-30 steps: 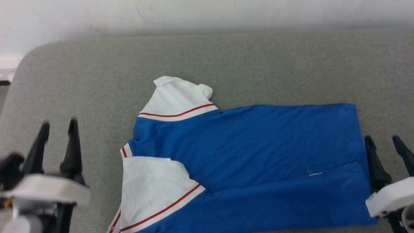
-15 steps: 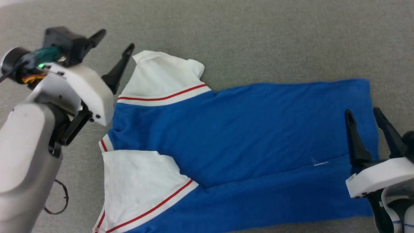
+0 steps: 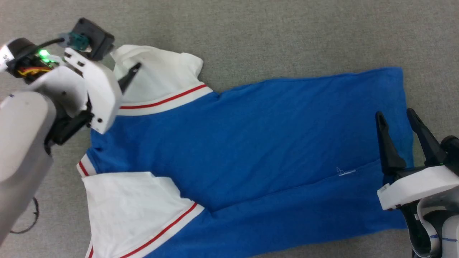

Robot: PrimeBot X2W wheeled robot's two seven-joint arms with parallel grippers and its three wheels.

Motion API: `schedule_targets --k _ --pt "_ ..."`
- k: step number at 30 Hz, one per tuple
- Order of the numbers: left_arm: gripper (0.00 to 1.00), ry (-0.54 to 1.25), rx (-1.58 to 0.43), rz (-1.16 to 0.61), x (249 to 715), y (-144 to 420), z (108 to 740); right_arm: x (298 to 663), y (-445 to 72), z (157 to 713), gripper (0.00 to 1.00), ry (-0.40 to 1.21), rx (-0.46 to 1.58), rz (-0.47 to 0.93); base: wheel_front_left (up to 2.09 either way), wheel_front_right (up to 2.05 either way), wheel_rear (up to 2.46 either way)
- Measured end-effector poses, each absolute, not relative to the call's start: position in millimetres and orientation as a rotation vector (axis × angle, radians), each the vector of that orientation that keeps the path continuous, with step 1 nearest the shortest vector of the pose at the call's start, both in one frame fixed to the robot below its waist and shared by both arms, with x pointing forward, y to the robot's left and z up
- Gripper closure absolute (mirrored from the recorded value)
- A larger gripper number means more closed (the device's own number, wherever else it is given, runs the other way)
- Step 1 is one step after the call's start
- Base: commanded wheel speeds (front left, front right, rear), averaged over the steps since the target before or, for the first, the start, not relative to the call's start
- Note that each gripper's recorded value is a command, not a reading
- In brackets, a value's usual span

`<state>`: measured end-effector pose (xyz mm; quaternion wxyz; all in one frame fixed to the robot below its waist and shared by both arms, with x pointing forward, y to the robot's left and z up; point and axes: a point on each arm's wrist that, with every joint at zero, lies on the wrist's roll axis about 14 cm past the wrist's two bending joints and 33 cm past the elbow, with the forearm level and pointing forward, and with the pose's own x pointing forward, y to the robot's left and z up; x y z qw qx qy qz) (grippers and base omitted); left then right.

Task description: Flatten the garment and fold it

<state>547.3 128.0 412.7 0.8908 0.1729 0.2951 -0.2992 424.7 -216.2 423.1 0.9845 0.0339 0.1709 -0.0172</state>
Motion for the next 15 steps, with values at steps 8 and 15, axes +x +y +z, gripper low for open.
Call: schedule_targets --k 8,15 --pt "0.99 0.701 0.375 -0.617 555.6 133.5 376.5 423.3 -223.0 411.8 0.0 0.373 0.06 -0.055 0.0 0.0 0.0" --pt "1.0 0.731 0.315 -0.652 549.8 124.2 374.4 425.9 -221.9 411.7 0.0 0.375 0.054 -0.051 0.0 0.0 0.0"
